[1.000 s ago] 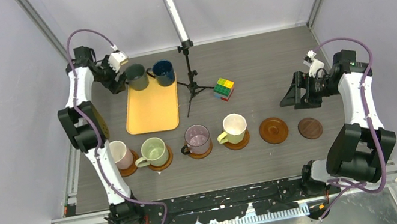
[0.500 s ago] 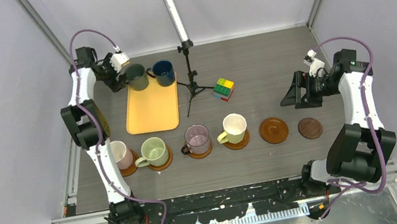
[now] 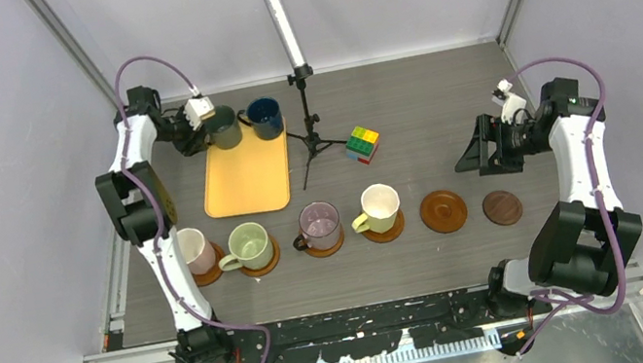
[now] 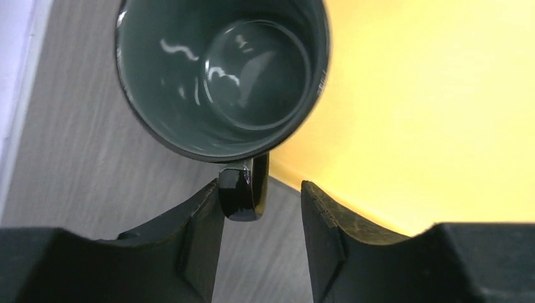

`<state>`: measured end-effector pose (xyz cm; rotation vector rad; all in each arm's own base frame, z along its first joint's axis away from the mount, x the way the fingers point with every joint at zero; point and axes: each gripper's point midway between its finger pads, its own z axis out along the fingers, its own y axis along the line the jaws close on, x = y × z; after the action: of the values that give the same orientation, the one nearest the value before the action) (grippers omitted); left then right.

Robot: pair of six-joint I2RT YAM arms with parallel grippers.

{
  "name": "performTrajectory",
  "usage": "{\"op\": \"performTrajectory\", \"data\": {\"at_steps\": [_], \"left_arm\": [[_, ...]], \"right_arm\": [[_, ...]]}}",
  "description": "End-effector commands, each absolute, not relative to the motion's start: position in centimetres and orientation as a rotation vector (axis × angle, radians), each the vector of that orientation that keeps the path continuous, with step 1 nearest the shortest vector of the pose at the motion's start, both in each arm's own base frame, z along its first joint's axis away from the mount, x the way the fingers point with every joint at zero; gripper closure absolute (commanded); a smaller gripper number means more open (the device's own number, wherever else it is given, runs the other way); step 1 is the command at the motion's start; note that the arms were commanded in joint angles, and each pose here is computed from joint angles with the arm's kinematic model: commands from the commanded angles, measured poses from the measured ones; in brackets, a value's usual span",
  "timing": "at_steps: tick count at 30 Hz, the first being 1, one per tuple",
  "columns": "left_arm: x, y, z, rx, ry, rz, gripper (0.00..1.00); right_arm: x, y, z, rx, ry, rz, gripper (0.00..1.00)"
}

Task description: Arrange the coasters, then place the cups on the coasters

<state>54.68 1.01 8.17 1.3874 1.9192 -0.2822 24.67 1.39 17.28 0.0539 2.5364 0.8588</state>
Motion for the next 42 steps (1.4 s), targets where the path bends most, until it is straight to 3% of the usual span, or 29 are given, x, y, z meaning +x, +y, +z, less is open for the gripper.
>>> {"op": "performTrajectory", "data": {"at_steps": [1, 15, 22, 27, 42], "left_arm": [[52.6, -0.8, 12.2, 1.395, 1.847, -0.329, 0.53], [54.3, -1.3, 9.3, 1.17, 2.098, -0.274, 0.54], [53.8, -1.3, 9.4, 1.111, 2.155, -0.291, 0.75], [51.9, -1.6, 10.5, 1.079, 2.182, -0.32, 1.0], [46.2, -0.7, 22.5, 0.64, 2.148, -0.268, 1.0]], "right_arm": [[25.3, 1.3, 18.7, 0.017, 2.498, 0.846, 0.19], [25.8, 1.2, 19.2, 0.044, 2.491, 0.845, 0.19], [25.8, 1.1, 19.5, 0.038, 2.484, 0.831, 0.19], [25.9, 1.2, 19.8, 0.035, 2.473, 0.832, 0.19], [25.6, 1.6, 20.6, 0.037, 2.451, 0.848, 0.19]]}}
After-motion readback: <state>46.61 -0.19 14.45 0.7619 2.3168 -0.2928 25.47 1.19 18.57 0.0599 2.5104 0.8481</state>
